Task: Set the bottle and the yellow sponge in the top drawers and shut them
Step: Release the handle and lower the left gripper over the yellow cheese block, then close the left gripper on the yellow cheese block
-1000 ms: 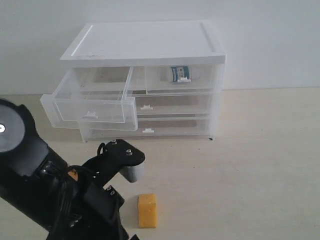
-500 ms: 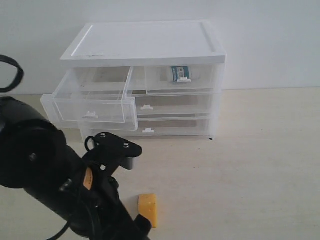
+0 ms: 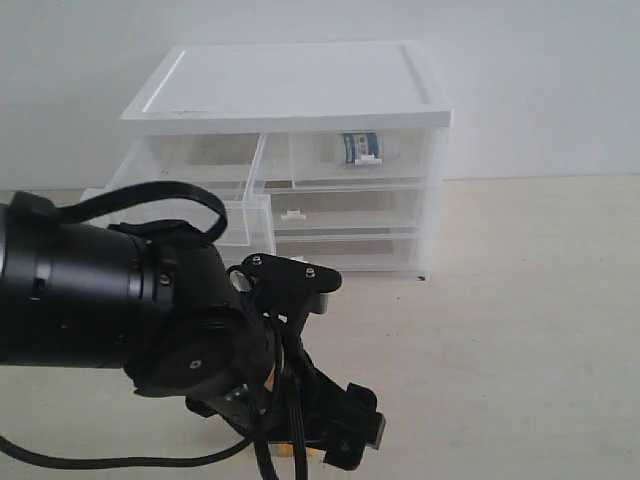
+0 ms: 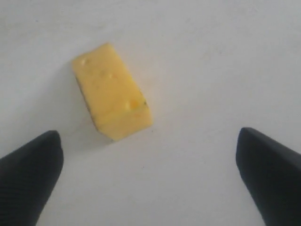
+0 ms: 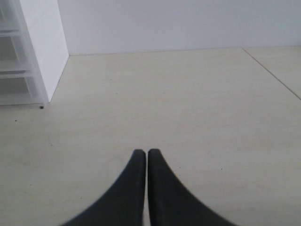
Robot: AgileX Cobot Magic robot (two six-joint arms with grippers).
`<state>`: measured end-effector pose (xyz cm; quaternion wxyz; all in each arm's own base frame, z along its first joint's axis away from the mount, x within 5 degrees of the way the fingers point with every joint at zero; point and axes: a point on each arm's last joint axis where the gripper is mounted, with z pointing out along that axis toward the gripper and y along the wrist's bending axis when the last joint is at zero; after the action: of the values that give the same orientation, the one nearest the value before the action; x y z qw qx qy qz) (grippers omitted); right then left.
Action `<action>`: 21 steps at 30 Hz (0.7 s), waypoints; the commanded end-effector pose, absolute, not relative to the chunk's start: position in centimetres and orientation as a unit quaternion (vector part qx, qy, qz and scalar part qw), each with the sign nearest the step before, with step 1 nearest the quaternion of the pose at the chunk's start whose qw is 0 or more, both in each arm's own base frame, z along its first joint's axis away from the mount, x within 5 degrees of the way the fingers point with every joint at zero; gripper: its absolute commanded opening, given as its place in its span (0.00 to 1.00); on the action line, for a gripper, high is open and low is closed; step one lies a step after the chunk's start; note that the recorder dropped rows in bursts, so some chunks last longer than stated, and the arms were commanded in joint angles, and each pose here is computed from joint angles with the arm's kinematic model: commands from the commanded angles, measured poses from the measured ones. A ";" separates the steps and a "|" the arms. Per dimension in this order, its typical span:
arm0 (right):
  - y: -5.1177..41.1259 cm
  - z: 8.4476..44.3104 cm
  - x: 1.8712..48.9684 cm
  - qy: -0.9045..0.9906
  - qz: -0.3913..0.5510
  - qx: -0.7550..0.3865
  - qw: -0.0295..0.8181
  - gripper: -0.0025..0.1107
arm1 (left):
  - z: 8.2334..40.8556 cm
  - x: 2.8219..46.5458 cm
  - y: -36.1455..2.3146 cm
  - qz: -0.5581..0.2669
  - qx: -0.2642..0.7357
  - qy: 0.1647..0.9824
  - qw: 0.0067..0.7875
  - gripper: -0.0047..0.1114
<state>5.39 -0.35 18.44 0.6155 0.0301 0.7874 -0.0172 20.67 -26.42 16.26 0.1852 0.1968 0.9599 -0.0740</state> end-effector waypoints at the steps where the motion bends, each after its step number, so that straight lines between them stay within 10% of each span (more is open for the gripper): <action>1: -0.3 18.4 5.4 0.784 -0.017 0.030 0.620 0.02 | 15.4 21.7 -26.8 -0.063 0.146 0.961 0.227 0.83; 11: -0.3 18.4 5.4 0.784 -0.017 0.030 0.620 0.02 | 13.4 22.5 -27.1 -0.052 0.111 0.961 0.250 0.80; 17: -0.3 18.4 5.4 0.784 -0.017 0.030 0.620 0.02 | 13.3 22.5 -27.0 -0.049 0.110 0.961 0.249 0.44; 21: -0.3 18.4 5.4 0.785 -0.017 0.030 0.619 0.02 | 13.3 22.4 -27.0 -0.048 0.111 0.963 0.242 0.55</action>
<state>5.39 -0.35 18.44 0.6155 0.0301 0.7874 -0.0172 22.66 -26.78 13.25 0.2459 0.1087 0.9621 -0.0459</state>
